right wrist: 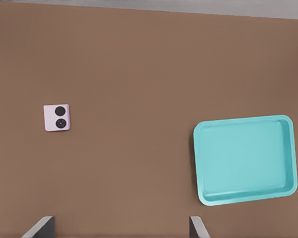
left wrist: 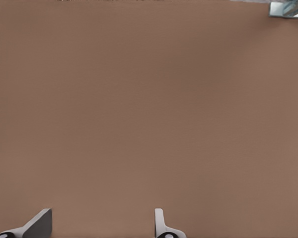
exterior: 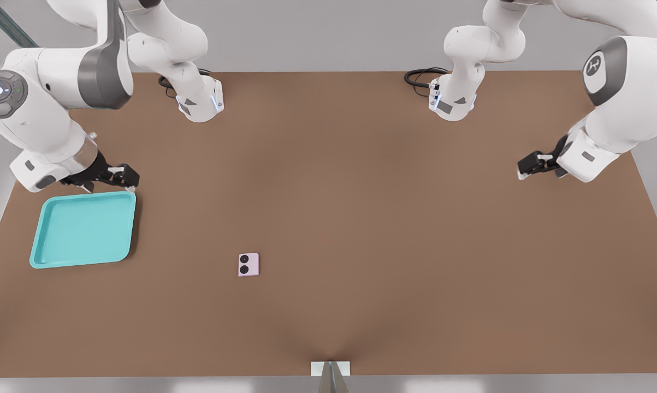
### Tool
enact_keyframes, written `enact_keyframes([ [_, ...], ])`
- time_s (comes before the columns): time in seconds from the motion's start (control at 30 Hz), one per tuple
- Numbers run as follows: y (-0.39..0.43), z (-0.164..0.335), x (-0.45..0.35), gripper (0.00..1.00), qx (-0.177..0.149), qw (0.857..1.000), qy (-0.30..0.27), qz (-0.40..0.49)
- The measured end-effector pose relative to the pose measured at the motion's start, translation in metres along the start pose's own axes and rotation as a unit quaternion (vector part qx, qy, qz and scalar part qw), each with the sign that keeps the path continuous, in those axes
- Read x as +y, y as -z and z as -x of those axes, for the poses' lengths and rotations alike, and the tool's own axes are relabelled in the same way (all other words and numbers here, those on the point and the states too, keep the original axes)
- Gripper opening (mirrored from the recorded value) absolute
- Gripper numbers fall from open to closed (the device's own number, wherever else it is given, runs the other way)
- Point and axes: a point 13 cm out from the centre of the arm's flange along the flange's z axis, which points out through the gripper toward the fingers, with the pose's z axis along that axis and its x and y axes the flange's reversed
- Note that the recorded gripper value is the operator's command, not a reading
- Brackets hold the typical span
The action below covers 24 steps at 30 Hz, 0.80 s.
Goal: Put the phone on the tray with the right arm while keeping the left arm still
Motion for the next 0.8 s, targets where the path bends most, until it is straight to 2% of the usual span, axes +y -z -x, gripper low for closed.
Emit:
enact_keyframes([
  [0.17, -0.041, 0.017, 0.035, 1.0, 0.02, 1.0, 0.015, 0.014],
  [0.27, -0.098, 0.039, 0.074, 1.0, 0.043, 0.998, 0.036, 0.014],
  [0.43, -0.208, 0.064, 0.147, 1.0, 0.06, 0.995, 0.073, 0.012],
  [0.57, -0.279, 0.078, 0.2, 1.0, 0.043, 0.996, 0.083, 0.013],
  [0.8, -0.385, 0.091, 0.238, 1.0, 0.005, 0.998, 0.065, 0.022],
])
